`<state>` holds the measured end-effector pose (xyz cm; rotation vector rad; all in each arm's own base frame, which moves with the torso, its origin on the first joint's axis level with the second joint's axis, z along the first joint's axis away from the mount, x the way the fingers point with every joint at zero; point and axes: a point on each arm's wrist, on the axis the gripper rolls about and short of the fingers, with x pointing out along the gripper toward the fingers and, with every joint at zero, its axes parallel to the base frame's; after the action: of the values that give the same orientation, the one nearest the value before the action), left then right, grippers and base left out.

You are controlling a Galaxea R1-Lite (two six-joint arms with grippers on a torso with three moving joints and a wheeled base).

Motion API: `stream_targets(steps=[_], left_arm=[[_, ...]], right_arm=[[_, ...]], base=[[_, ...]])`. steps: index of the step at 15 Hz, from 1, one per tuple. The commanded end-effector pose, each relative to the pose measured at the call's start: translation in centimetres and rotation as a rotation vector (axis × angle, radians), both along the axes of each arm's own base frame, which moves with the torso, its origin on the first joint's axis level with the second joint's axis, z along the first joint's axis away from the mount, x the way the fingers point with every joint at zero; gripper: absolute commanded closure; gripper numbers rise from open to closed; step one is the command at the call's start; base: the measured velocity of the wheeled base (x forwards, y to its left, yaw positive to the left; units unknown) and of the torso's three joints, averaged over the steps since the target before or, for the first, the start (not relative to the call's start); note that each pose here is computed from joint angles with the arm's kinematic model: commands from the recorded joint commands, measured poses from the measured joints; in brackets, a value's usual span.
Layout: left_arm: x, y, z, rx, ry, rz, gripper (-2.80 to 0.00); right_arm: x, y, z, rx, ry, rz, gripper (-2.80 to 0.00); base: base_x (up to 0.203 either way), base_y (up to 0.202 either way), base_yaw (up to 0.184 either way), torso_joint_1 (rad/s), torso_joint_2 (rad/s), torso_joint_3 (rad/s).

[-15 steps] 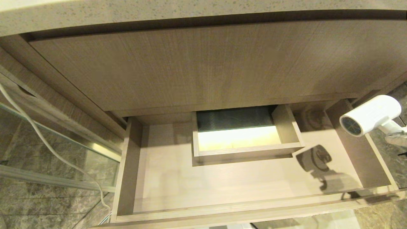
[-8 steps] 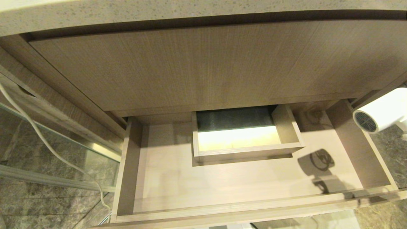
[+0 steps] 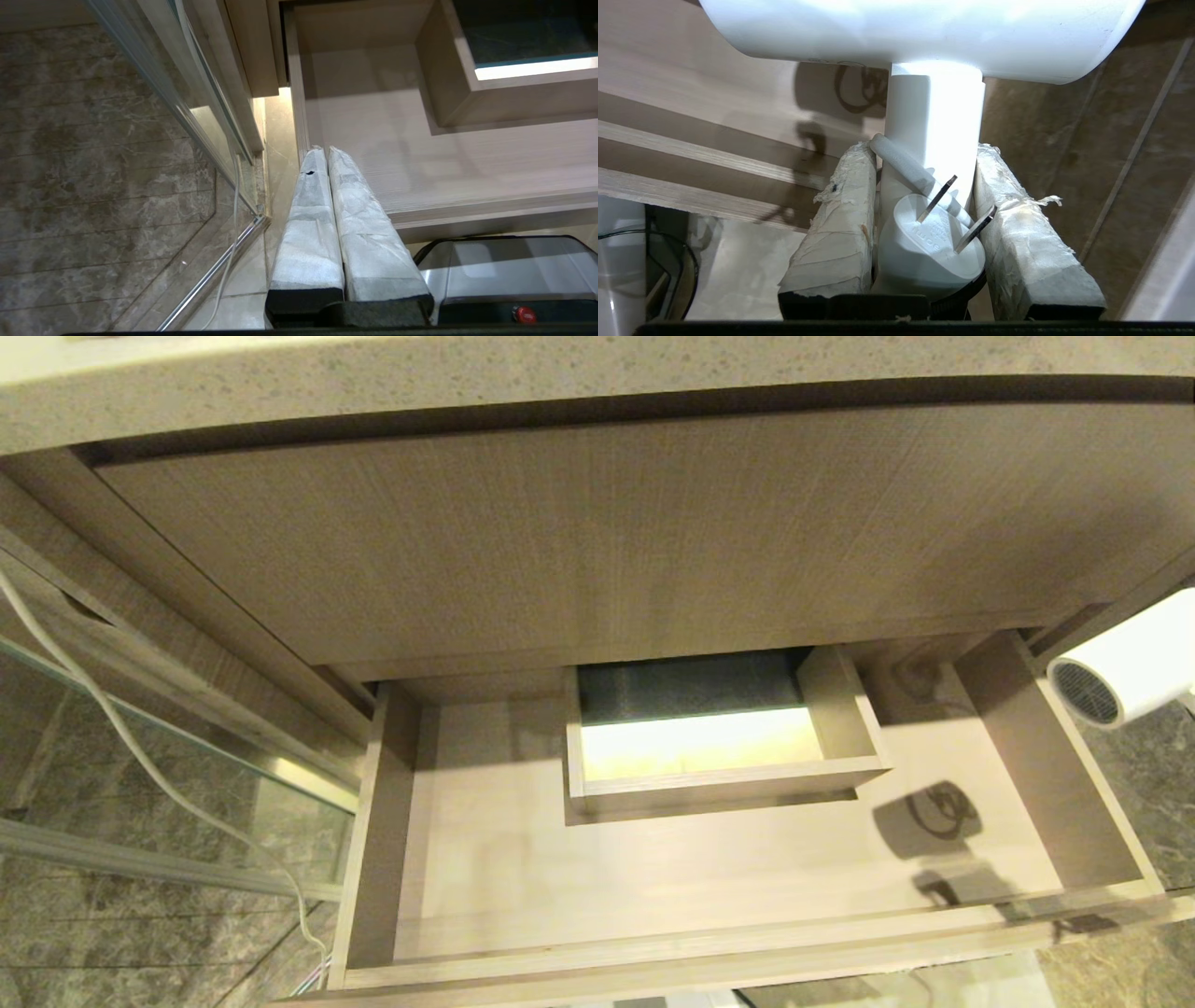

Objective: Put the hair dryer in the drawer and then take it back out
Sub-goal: Place it on the countertop

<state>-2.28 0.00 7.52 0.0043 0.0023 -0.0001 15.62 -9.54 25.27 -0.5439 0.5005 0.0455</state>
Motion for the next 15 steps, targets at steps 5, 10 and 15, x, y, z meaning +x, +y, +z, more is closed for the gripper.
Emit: stream_targets(steps=[5,10,15], left_arm=[[0.01,0.0,-0.04,0.0,0.001,0.0,0.0],[0.01,0.0,-0.03,0.0,0.001,0.0,0.0],[0.0,0.0,0.01,0.0,-0.001,0.0,0.0]], right_arm=[[-0.57,0.38,-0.07,-0.008,-0.009,0.004,0.0],[-0.65,0.4,-0.04,-0.01,-0.012,0.002,0.0],[-0.51,0.3,0.09,-0.023,-0.03,0.001,0.0]], base=[[0.0,0.0,0.0,0.19,-0.43,-0.181],[0.0,0.0,0.0,0.288,-0.51,-0.208],[0.0,0.0,0.0,0.368,-0.53,-0.241]])
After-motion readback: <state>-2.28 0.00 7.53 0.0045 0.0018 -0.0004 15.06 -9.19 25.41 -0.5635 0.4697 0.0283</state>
